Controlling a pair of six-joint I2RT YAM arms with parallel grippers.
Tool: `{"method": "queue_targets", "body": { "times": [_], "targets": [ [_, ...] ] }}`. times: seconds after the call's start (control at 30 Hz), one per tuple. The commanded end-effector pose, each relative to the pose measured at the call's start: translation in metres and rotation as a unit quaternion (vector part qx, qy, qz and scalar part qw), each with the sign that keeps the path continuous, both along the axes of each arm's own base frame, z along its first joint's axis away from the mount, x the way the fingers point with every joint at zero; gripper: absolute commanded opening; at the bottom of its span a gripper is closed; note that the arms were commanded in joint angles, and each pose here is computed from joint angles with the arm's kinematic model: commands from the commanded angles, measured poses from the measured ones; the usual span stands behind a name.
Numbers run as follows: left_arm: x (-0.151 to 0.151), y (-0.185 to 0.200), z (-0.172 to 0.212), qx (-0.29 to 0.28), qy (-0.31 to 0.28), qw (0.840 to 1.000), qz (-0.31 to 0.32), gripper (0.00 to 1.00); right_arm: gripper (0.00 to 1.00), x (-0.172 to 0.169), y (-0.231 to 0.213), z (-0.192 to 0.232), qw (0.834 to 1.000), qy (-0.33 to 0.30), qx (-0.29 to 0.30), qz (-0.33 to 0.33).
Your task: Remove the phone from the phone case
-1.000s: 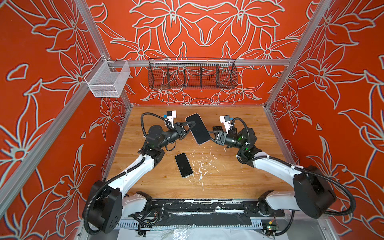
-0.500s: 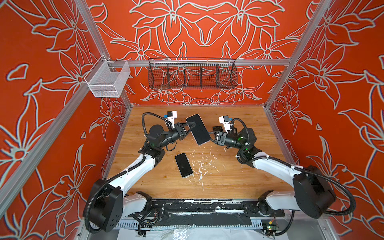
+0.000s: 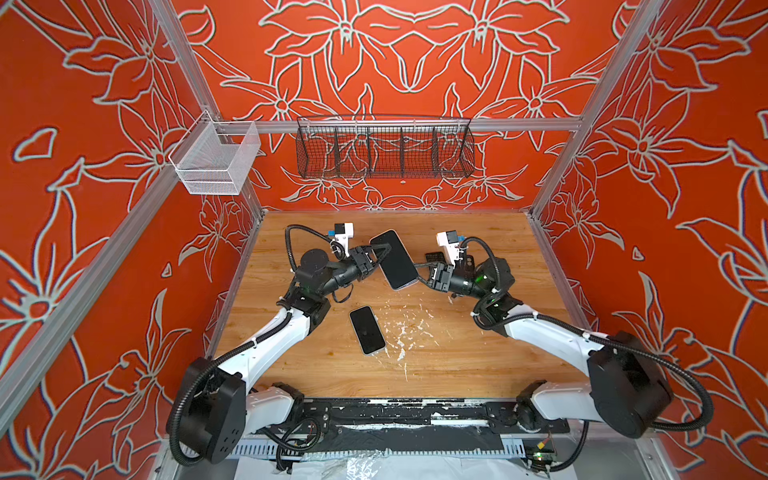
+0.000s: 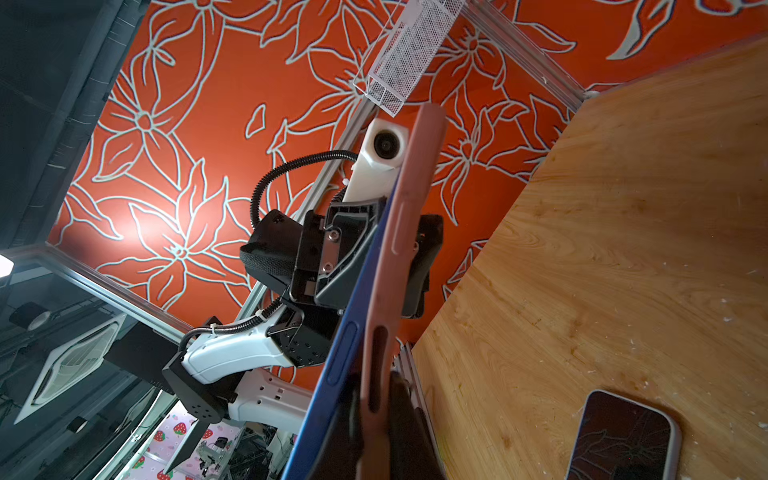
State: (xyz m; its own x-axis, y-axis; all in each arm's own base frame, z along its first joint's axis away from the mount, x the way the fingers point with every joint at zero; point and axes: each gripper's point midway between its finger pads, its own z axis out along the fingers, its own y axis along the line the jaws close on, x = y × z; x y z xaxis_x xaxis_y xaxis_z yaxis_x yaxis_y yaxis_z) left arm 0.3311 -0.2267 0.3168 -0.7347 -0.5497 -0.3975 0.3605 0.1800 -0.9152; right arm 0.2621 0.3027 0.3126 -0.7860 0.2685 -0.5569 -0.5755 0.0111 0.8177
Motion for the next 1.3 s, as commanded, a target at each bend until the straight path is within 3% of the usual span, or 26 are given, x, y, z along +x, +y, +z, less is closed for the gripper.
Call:
{"method": "queue_targets", "body": {
  "times": [0.0,0.13,0.3,0.47,0.73,1.27],
  "targets": [
    [-0.002,-0.002,-0.001,0.008,-0.005,1.000,-0.003,0.35,0.03,-0.019,-0.004,0.036,0.997,-0.054,0.043,0.015],
    [-0.003,-0.001,-0.001,0.008,-0.004,1.000,-0.001,0.36,0.02,-0.016,-0.004,0.035,0.998,-0.051,0.044,0.007],
    [-0.005,-0.001,0.000,0.009,-0.005,1.000,-0.001,0.45,0.02,-0.012,-0.005,0.031,0.998,-0.050,0.043,-0.004],
    [-0.006,0.000,-0.002,0.015,-0.002,1.000,0.000,0.62,0.01,-0.006,-0.006,0.028,0.998,-0.047,0.040,-0.019],
    [-0.009,0.003,-0.008,0.016,0.006,1.000,0.005,0.78,0.01,0.004,-0.007,0.022,0.998,-0.040,0.042,-0.039],
    [-0.022,0.011,-0.009,-0.022,0.058,0.998,0.012,0.98,0.00,0.031,-0.014,0.004,0.994,-0.021,0.040,-0.103]
  ]
}}
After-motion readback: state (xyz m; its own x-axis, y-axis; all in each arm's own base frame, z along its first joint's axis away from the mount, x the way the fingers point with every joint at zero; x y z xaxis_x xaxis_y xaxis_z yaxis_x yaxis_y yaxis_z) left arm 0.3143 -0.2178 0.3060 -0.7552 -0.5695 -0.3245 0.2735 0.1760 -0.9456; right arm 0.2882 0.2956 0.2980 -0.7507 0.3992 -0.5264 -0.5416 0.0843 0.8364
